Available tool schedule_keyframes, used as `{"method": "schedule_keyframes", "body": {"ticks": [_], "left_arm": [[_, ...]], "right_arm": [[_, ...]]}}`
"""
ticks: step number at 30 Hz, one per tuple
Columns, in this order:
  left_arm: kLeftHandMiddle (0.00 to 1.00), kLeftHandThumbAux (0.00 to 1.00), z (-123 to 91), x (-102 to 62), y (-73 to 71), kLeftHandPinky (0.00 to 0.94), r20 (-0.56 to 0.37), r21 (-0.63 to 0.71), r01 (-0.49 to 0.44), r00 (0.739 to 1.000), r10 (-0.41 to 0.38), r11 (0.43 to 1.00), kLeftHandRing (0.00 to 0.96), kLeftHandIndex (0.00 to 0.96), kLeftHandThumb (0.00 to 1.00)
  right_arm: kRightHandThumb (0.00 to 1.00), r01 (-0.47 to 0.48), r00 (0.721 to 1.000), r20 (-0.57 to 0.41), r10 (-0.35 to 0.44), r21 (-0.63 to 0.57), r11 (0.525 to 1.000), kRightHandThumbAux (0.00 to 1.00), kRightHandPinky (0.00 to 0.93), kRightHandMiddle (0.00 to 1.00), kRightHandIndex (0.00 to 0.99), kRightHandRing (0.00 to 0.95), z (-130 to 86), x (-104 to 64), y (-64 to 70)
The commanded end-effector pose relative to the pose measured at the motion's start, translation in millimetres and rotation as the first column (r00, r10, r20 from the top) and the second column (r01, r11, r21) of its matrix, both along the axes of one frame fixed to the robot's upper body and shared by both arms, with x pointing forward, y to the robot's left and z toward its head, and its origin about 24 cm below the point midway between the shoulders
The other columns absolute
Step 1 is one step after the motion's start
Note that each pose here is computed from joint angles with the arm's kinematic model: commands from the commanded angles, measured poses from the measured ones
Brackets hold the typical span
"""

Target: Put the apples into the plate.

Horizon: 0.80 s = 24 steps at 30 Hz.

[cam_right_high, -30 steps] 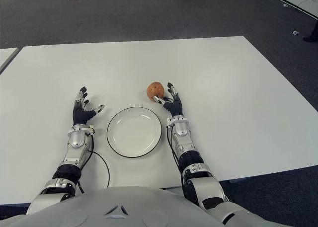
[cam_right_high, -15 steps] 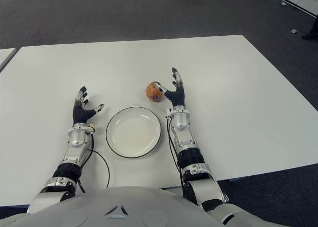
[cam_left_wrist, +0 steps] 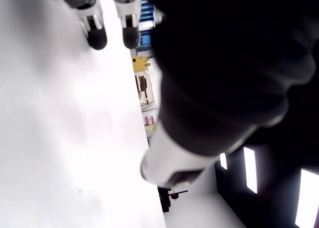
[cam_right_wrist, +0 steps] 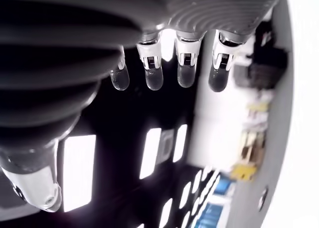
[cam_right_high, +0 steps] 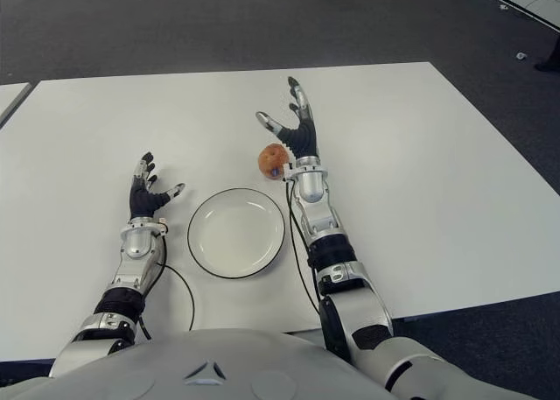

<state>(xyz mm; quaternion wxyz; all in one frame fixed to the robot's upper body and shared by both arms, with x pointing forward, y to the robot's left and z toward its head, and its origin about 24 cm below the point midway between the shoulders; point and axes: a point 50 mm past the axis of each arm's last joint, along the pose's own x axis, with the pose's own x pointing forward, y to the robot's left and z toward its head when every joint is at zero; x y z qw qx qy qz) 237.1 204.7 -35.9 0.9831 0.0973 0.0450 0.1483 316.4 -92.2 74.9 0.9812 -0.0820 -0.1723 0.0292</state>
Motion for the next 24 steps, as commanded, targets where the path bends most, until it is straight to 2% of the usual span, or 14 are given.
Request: {"method": "schedule_keyframes", "body": {"ticks": [1, 8, 15, 19, 24], "left_arm": [[0.0, 0.556, -16, -12.5, -0.8, 0.007, -0.09, -0.015, -0.008, 0.996, 0.006, 1.0, 0.0, 0.0, 0.107], [0.0, 0.545, -15, -12.5, -1.6, 0.012, -0.083, -0.017, -0.011, 0.997, 0.009, 1.0, 0.0, 0.0, 0.115], [0.0, 0.544, -15, -12.2, -2.8, 0.016, -0.082, -0.02, -0.014, 0.997, 0.013, 1.0, 0.0, 0.0, 0.129], [0.0, 0.544, -15, -12.3, -2.6, 0.016, -0.082, -0.022, -0.013, 0.997, 0.011, 1.0, 0.0, 0.0, 0.134], [0.0, 0.544, -14, -11.9, -2.9, 0.018, -0.075, -0.021, -0.014, 0.997, 0.012, 1.0, 0.0, 0.0, 0.132]], "right_arm": [[0.165, -0.03, 1.0, 0.006, 0.03, -0.028, 0.999, 0.611, 0.1, 0.0, 0.0, 0.028, -1, 0.4, 1.2], [0.15, -0.054, 0.998, 0.039, 0.056, -0.051, 0.997, 0.589, 0.079, 0.0, 0.0, 0.022, 8, 3.7, 4.3], [0.138, -0.099, 0.995, 0.016, 0.102, -0.126, 0.987, 0.557, 0.046, 0.0, 0.0, 0.009, 11, 15.1, 19.2], [0.121, -0.133, 0.991, -0.027, 0.13, -0.222, 0.966, 0.551, 0.046, 0.0, 0.0, 0.002, -2, 22.4, 30.5], [0.112, -0.154, 0.988, -0.037, 0.151, -0.336, 0.929, 0.547, 0.063, 0.004, 0.0, 0.007, -13, 23.9, 34.7]]}}
